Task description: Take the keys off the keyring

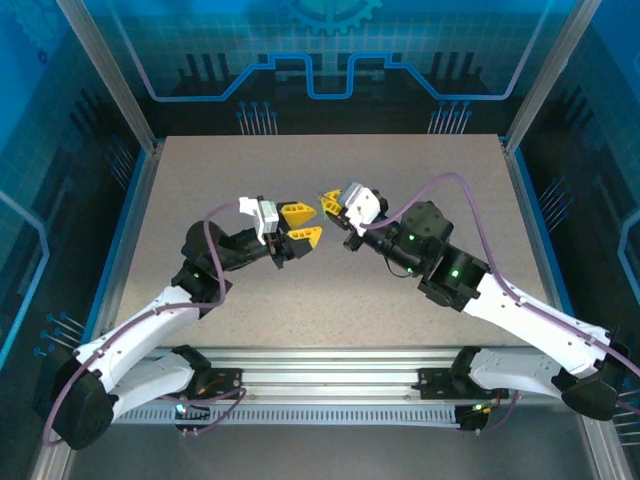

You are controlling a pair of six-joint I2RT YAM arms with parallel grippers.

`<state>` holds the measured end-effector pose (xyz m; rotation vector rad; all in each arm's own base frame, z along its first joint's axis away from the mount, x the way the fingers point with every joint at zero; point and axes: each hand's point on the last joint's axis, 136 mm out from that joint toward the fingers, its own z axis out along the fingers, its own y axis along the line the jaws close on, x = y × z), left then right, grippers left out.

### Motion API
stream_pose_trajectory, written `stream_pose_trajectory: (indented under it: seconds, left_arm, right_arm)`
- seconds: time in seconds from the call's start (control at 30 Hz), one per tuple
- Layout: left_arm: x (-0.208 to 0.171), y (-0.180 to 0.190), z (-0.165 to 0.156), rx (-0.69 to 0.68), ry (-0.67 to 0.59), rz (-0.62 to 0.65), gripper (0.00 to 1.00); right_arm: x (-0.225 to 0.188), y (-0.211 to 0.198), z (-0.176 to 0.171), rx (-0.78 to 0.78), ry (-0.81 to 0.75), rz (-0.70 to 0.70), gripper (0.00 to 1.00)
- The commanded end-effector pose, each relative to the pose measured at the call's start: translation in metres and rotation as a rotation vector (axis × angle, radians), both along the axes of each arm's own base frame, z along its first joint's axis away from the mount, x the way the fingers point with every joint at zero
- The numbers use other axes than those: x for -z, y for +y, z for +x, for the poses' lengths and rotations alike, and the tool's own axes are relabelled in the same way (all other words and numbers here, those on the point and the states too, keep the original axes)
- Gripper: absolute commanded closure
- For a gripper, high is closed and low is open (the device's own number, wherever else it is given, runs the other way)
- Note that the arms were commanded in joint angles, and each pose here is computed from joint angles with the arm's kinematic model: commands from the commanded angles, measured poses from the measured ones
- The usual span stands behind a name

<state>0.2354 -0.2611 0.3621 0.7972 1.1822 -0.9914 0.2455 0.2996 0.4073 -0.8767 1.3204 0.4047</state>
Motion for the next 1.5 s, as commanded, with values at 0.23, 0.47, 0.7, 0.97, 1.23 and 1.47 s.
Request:
stream_pose_trajectory:
  seconds: [0.23, 0.47, 0.7, 0.97, 1.23, 1.47]
  left_arm:
    - [-0.03, 0.004, 0.004, -0.103, -0.23, -0.099, 0.46]
    - [-0.04, 0.0, 0.004, -0.083, -0.262, -0.086, 0.45]
    - [-0.05, -0.003, -0.004, -0.03, -0.274, -0.073, 0.49]
    - [-0.053, -0.01, -0.005, 0.017, -0.272, -0.059, 0.67]
    - [-0.057, -0.01, -0.005, 0.013, -0.274, -0.058, 0.87]
    - [-0.058, -0.006, -0.004, 0.018, -0.241, -0.066, 1.0]
  right_arm:
    - [-0.005, 0.007, -0.013, -0.081, 0.113, 0.001, 1.0]
    - [-0.008, 0.013, -0.026, -0.182, 0.177, 0.025, 1.0]
    - [-0.004, 0.013, -0.031, -0.258, 0.254, 0.014, 1.0]
    - [-0.004, 0.013, -0.033, -0.297, 0.298, 0.041, 1.0]
    - [0.002, 0.011, -0.03, -0.303, 0.328, 0.048, 1.0]
    - [0.0, 0.0, -0.021, -0.263, 0.318, 0.075, 1.0]
